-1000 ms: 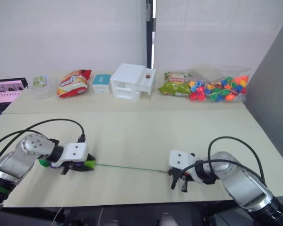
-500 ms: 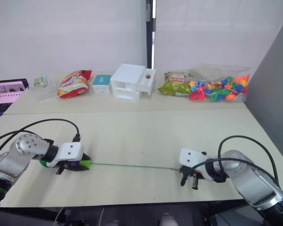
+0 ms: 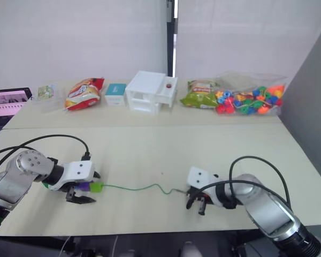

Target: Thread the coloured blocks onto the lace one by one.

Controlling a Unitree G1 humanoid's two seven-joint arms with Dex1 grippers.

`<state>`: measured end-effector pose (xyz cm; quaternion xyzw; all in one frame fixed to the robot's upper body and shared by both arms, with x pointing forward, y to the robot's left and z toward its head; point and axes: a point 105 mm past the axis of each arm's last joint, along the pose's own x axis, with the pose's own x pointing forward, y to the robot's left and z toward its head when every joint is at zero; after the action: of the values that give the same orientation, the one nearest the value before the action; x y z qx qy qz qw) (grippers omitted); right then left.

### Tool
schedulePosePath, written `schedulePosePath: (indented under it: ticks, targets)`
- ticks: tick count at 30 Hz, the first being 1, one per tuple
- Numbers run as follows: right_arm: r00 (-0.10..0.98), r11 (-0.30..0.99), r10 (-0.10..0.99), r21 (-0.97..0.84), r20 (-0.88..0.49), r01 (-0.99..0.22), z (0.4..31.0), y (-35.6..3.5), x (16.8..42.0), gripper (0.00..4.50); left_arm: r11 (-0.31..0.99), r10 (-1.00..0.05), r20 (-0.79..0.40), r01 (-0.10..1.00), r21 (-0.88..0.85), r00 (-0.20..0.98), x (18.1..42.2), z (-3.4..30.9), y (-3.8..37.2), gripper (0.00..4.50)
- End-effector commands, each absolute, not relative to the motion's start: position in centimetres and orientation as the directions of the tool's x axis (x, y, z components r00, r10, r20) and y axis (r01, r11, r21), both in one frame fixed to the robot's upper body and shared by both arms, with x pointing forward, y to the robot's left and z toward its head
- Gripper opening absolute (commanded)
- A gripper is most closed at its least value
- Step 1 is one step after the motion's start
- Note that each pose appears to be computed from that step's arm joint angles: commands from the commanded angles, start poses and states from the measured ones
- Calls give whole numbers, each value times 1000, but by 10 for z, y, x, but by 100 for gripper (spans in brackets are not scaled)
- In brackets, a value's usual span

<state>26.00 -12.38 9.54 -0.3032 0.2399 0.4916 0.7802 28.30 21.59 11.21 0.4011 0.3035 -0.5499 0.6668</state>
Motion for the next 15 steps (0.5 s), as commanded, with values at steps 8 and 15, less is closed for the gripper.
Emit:
schedulePosePath:
  ticks: [8,15]
  targets:
    - [437,365,663,-247,-608,-898,95,-97,262,0,-12,-242,-955,984,177,169,293,166,214,424]
    - [460,392,661,-249,-592,-885,95,-94,263,0,-86,-113,-983,985,152,142,300,157,212,424]
